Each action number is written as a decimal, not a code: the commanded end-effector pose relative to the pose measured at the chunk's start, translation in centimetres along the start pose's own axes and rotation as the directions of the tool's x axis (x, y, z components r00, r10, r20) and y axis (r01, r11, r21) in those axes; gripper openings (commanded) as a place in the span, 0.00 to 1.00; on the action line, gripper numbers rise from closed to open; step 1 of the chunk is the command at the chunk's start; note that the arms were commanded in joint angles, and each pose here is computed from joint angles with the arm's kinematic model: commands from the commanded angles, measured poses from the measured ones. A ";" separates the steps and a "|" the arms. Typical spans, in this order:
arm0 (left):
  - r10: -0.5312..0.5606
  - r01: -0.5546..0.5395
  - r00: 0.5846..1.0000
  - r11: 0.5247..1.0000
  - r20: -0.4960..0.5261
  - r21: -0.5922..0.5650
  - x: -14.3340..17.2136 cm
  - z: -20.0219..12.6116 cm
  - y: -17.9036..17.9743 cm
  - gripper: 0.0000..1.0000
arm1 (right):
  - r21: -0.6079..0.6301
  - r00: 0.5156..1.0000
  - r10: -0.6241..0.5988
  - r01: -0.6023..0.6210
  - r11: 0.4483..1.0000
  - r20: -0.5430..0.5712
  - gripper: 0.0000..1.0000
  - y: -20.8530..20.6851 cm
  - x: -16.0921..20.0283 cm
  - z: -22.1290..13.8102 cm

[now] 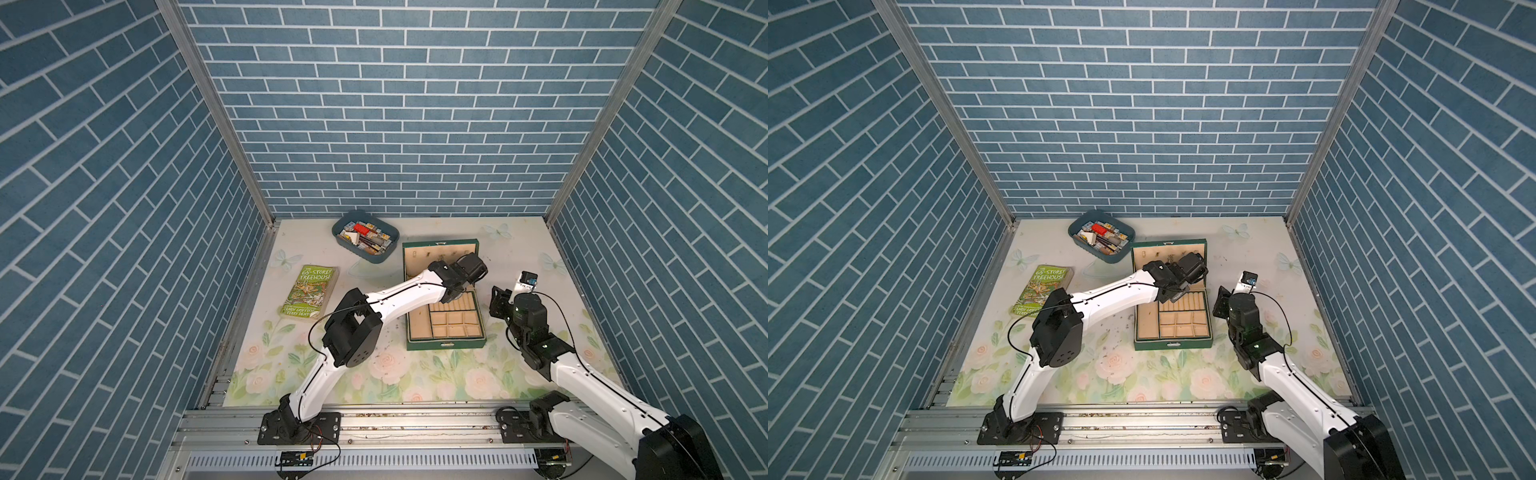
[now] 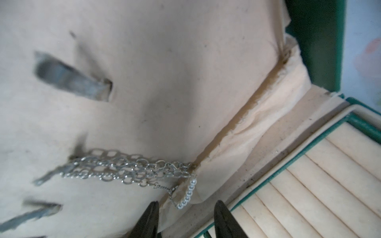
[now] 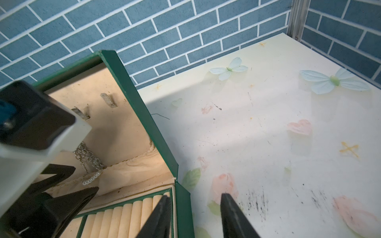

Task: Put jewelry chain into jewelry box
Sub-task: Adjust the necklace in the storage slot.

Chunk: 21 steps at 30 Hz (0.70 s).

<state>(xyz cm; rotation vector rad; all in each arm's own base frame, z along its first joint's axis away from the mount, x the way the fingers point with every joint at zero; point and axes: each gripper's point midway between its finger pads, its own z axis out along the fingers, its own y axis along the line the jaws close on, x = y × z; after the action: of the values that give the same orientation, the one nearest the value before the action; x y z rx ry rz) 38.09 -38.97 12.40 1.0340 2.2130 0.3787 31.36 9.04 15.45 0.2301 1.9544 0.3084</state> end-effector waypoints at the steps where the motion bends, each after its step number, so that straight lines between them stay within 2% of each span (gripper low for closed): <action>1: 0.021 -0.021 1.000 1.000 -0.005 -0.004 -0.2 0.3 -0.4 0.44 | -0.007 0.999 -0.001 0.002 1.000 0.032 0.44 0.4 -1.3 0.1; 21: 0.039 -0.040 0.999 0.999 -0.025 -0.018 0.1 1.9 -0.8 0.40 | -0.006 0.999 -0.005 0.006 1.000 0.040 0.44 0.5 -1.6 0.0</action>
<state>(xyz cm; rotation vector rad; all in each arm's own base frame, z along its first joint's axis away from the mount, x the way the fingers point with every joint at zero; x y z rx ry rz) 38.41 -39.30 11.11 1.0648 2.2142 0.3993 31.42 9.07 15.20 0.2241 1.9619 0.3014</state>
